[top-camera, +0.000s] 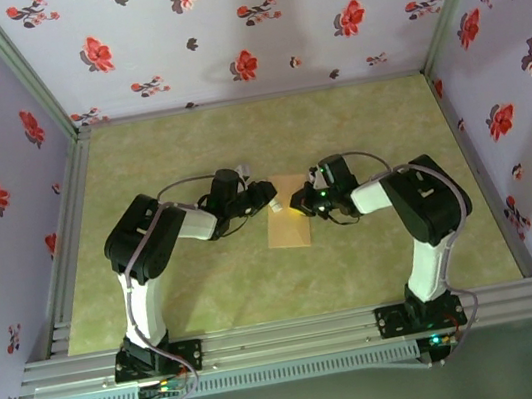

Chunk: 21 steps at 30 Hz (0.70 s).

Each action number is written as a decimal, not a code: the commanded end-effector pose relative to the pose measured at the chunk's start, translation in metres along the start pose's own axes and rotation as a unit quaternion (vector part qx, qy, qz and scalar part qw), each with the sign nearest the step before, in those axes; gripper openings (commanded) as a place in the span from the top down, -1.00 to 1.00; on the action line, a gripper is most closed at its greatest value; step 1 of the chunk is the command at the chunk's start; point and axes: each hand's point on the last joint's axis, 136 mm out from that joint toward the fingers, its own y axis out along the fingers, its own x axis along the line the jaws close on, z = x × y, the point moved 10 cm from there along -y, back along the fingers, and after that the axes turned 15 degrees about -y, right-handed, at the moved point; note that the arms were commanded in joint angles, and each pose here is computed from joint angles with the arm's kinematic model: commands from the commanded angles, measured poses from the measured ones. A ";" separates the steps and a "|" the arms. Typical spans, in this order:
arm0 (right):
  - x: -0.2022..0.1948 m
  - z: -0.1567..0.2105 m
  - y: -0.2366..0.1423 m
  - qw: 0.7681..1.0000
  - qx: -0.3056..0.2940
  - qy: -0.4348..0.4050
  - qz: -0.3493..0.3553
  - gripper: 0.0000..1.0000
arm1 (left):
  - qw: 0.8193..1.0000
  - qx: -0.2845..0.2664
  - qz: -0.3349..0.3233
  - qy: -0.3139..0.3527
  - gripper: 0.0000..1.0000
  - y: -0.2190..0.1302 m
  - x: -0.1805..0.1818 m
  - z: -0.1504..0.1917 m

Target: Place the letter into the envelope and seal it

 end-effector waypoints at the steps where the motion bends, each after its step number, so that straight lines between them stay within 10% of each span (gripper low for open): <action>1: -0.011 0.010 0.009 1.000 0.019 0.015 0.013 1.00 | 0.997 0.030 -0.067 -0.027 1.00 0.007 0.035 0.017; 21: -0.035 0.044 0.008 0.965 0.129 -0.036 0.226 1.00 | 0.996 0.034 -0.079 -0.018 1.00 0.004 0.040 0.020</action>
